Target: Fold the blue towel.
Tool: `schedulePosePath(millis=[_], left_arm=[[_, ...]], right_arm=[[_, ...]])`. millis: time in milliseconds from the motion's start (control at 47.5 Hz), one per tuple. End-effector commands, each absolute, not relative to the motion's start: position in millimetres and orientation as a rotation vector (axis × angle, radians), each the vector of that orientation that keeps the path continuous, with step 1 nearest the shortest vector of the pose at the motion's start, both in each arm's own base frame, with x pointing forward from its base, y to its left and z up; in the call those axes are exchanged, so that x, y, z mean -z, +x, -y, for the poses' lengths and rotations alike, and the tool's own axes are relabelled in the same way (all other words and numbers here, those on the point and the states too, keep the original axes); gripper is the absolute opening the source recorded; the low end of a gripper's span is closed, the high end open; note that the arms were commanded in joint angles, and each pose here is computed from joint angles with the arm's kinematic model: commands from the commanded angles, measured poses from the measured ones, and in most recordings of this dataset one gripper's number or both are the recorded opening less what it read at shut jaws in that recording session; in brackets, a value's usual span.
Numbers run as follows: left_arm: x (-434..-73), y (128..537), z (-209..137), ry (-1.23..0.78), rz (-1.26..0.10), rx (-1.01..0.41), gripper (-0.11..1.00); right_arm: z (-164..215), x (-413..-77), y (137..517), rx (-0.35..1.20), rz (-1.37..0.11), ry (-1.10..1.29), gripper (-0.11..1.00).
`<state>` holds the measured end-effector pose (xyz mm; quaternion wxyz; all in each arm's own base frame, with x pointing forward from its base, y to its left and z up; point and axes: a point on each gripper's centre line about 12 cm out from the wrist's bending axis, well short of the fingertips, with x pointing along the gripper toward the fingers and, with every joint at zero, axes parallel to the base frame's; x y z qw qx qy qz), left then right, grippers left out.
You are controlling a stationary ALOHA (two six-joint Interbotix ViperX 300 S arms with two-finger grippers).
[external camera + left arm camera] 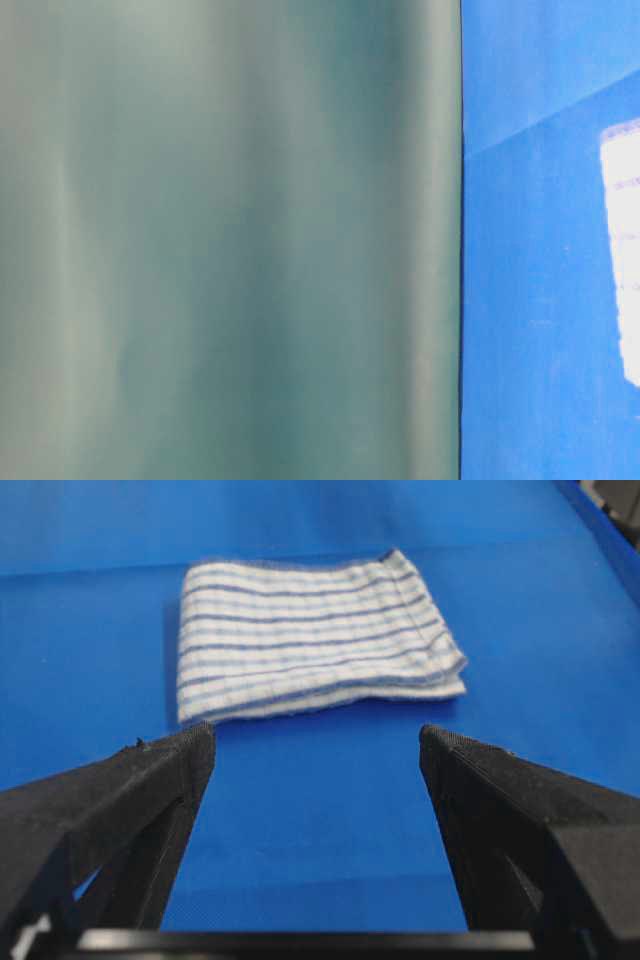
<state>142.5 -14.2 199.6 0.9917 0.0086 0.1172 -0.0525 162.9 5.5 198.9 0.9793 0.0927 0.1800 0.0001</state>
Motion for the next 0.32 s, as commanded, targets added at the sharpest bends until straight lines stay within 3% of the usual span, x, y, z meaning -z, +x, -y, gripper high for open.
schedulePosePath(millis=[0, 294], left_arm=[[-204.1, 144.0, 13.7, 0.018, -0.226, 0.101, 0.79], [-204.1, 144.0, 13.7, 0.02, -0.226, 0.101, 0.79]], right_arm=[[-5.8, -203.7, 165.7, -0.002, -0.35, 0.19, 0.92], [-5.8, -203.4, 165.6, -0.002, -0.353, 0.19, 0.92]])
